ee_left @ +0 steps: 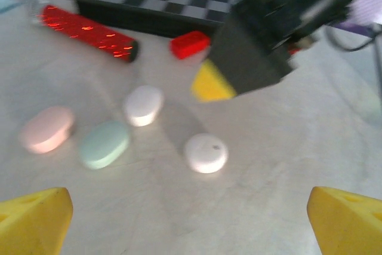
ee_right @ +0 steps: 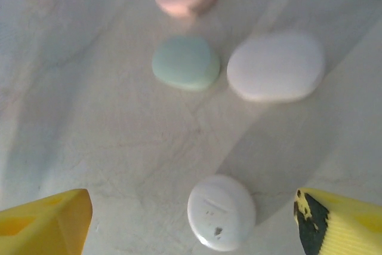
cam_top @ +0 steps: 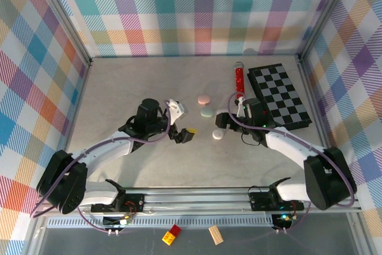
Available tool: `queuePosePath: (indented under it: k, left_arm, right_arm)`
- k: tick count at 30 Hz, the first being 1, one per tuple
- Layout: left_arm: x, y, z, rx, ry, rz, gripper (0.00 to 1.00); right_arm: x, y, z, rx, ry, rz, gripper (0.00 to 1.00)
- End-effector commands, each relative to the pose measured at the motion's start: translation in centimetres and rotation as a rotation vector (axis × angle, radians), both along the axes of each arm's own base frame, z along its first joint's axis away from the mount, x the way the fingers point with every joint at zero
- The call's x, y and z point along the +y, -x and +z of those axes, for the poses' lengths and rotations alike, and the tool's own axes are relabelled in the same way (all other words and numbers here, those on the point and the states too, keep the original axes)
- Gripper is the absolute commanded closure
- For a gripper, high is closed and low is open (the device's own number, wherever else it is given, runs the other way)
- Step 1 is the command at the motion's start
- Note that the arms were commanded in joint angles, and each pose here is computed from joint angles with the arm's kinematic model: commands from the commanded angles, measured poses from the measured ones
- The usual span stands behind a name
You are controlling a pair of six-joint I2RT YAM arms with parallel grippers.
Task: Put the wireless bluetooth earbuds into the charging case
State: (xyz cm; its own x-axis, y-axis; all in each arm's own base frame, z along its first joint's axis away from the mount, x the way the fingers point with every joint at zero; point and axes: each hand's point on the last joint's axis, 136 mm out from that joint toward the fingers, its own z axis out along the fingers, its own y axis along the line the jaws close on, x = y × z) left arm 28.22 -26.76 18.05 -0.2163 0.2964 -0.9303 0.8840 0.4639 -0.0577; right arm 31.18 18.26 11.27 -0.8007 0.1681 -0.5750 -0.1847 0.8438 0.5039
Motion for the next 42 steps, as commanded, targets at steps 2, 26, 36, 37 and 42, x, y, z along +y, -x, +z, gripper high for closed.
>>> queuePosePath:
  k: [2, 26, 36, 37, 42]
  left_arm:
    - [5.7, -4.1, 2.4, -0.048, 0.123, 0.325, 0.00]
    - [23.7, -9.6, -6.1, -0.104, 0.007, 1.056, 0.01]
    - [25.3, -11.9, -9.9, 0.032, -0.003, 1.100, 0.00]
    - [25.3, -11.9, -10.0, 0.042, -0.009, 1.100, 0.00]
    - [25.3, -11.9, -10.0, 0.034, -0.008, 1.101, 0.00]
  right_arm:
    - [-4.4, -2.7, 5.3, -0.255, 0.248, -0.109, 0.07]
    - [-16.4, -8.7, -1.5, -0.502, 0.377, -0.279, 0.01]
    - [-16.1, -8.7, -2.2, -0.503, 0.370, -0.263, 0.01]
    - [-16.1, -8.7, -2.2, -0.501, 0.371, -0.263, 0.01]
    - [-16.1, -8.7, -2.2, -0.502, 0.371, -0.263, 0.01]
